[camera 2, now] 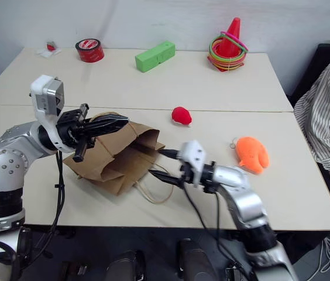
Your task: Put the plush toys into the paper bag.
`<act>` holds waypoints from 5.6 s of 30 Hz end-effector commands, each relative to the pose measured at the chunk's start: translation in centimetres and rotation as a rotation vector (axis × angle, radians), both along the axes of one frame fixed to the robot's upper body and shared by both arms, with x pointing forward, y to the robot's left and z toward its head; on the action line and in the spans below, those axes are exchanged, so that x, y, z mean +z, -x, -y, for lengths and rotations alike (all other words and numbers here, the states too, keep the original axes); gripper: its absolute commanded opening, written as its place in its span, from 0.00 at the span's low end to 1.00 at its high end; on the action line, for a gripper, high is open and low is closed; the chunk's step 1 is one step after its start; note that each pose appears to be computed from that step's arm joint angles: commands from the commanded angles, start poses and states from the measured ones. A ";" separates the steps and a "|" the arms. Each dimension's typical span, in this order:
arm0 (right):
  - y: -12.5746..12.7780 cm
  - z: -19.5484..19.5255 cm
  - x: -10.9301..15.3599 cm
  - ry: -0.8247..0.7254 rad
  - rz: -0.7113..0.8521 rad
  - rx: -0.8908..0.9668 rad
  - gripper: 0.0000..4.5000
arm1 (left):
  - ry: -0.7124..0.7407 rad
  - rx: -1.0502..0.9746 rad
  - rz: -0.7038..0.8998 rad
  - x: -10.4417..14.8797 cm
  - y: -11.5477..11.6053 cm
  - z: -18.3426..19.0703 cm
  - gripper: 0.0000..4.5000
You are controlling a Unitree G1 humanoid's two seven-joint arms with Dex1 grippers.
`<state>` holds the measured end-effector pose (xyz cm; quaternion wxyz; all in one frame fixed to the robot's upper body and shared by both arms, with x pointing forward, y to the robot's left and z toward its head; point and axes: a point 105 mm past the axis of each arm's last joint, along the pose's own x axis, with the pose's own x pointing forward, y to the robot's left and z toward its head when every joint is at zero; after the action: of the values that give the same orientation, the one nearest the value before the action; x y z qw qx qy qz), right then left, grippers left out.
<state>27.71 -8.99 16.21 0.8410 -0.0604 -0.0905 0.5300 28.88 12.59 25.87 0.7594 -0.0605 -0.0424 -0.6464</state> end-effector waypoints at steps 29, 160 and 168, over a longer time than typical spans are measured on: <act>-7.3 17.3 -3.7 0.385 -0.133 -0.794 0.31 | -0.078 0.064 0.096 0.3 -0.3 -0.8 0.00; -3.6 -7.7 2.5 0.058 0.083 0.160 0.01 | -0.063 0.081 0.049 1.8 0.7 -2.7 0.00; -7.3 -11.3 1.0 0.057 0.065 0.015 0.01 | -0.081 0.025 0.031 2.0 1.3 -2.4 0.00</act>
<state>34.78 1.46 16.58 0.8288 -0.0951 -0.0857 0.5447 28.30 14.99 26.67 0.7794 -0.0316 -0.0137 -0.6256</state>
